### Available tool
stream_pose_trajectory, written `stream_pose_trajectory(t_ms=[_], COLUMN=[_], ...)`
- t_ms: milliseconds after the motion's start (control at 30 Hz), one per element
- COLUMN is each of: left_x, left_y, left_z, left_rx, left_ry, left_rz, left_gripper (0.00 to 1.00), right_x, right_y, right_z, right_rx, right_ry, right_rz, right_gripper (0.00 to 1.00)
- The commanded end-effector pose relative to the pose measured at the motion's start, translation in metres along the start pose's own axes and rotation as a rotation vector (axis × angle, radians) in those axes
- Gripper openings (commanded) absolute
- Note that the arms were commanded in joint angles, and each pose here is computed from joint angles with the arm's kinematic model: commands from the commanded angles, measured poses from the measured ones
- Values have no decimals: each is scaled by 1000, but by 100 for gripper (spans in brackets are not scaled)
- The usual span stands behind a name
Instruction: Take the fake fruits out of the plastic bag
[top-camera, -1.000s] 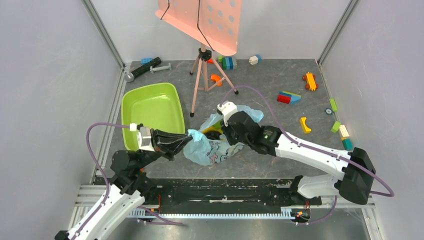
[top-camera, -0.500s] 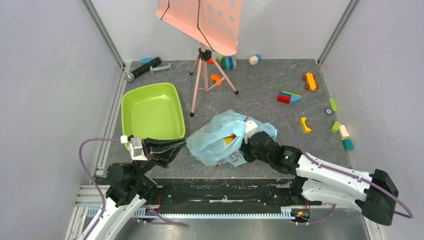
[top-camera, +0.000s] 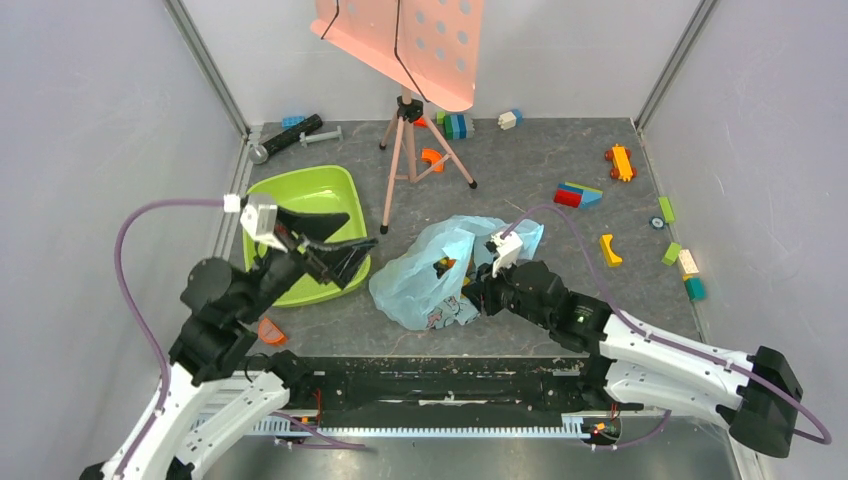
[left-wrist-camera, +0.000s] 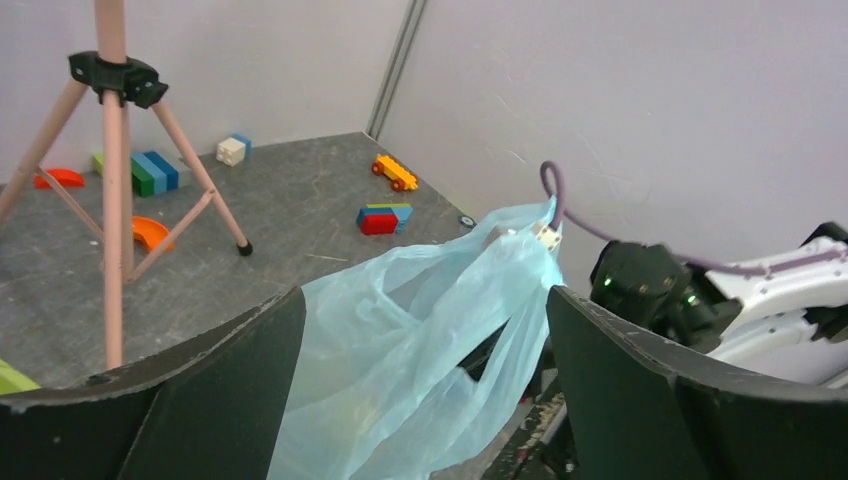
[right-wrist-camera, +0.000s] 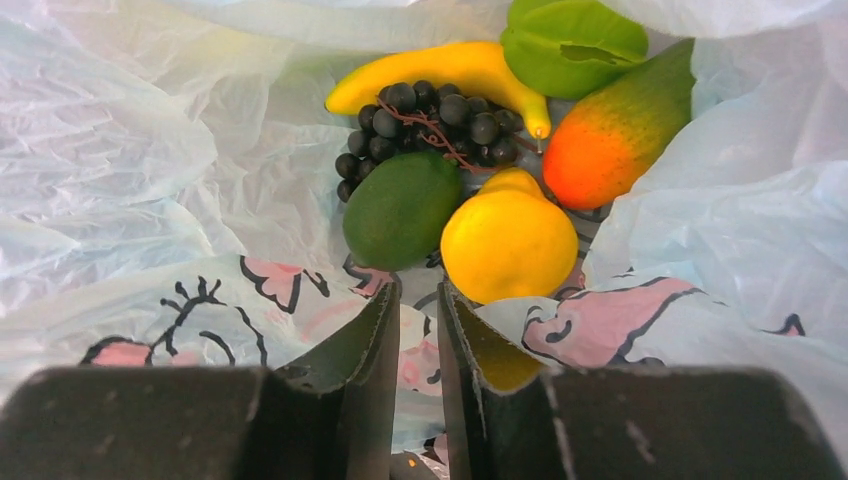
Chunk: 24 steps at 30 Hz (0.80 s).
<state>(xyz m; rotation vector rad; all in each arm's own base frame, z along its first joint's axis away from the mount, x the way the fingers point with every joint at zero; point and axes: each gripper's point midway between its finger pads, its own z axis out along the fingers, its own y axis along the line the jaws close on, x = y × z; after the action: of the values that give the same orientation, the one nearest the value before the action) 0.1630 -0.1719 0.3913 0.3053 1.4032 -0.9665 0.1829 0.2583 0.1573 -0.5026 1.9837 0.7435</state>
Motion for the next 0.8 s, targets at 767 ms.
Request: stream_pose_trajectory(t_ms=[767], left_x=[69], left_y=[-74], left_z=[107], left_rx=[-93], left_ry=[525], left_rz=[58], left_gripper=[100], right_x=[-15], right_y=[13], right_z=[7], right_rx=[-54], right_ry=[-113], right_rz=[158], right_gripper=[27])
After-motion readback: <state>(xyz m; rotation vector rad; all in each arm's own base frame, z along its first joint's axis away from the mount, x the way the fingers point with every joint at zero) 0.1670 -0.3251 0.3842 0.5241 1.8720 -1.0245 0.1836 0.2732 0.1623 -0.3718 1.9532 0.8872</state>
